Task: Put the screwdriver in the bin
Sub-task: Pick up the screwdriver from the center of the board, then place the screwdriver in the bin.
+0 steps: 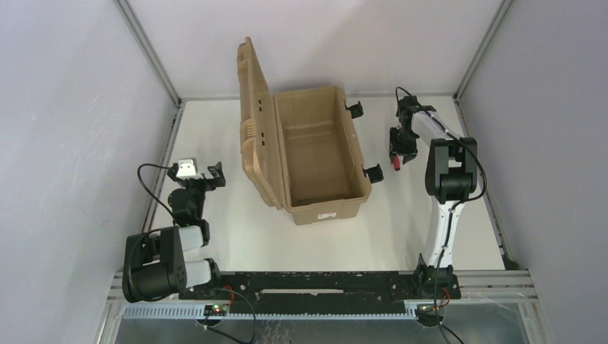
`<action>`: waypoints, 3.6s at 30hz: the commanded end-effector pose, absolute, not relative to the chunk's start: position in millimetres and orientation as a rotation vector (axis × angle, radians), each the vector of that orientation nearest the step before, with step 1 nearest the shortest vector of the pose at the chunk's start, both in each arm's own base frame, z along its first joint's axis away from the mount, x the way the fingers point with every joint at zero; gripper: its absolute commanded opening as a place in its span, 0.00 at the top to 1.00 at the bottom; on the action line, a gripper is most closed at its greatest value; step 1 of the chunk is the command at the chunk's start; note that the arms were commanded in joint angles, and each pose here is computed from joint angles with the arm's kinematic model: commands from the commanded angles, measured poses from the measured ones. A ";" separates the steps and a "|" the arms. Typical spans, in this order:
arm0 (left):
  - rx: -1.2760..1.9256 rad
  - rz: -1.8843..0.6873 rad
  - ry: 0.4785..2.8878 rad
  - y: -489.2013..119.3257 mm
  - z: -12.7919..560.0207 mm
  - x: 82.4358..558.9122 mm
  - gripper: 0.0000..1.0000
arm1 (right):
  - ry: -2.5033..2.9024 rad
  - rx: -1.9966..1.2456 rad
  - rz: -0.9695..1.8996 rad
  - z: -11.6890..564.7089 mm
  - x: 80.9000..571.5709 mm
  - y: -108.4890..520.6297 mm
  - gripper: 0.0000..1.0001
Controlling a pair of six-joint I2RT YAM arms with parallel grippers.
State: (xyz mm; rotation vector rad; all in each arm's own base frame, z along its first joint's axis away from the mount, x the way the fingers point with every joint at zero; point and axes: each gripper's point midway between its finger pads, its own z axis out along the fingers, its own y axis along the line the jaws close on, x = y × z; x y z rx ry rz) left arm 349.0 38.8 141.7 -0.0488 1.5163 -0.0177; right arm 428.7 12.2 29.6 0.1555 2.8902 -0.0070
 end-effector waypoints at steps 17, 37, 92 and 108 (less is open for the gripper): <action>-0.041 -0.028 1.504 36.3 142.3 345.0 0.00 | 2.922 0.185 0.008 9.7 421.7 9.4 0.82; -0.041 -0.028 1.504 36.1 142.2 345.0 0.00 | 2.663 0.272 0.951 104.2 443.0 63.6 0.91; -0.040 -0.026 1.502 35.9 143.0 345.3 0.00 | 2.415 0.274 1.001 323.4 444.1 231.2 0.91; -0.042 -0.024 1.506 35.7 141.5 344.9 0.00 | 2.651 -0.031 0.453 207.2 422.1 284.3 0.91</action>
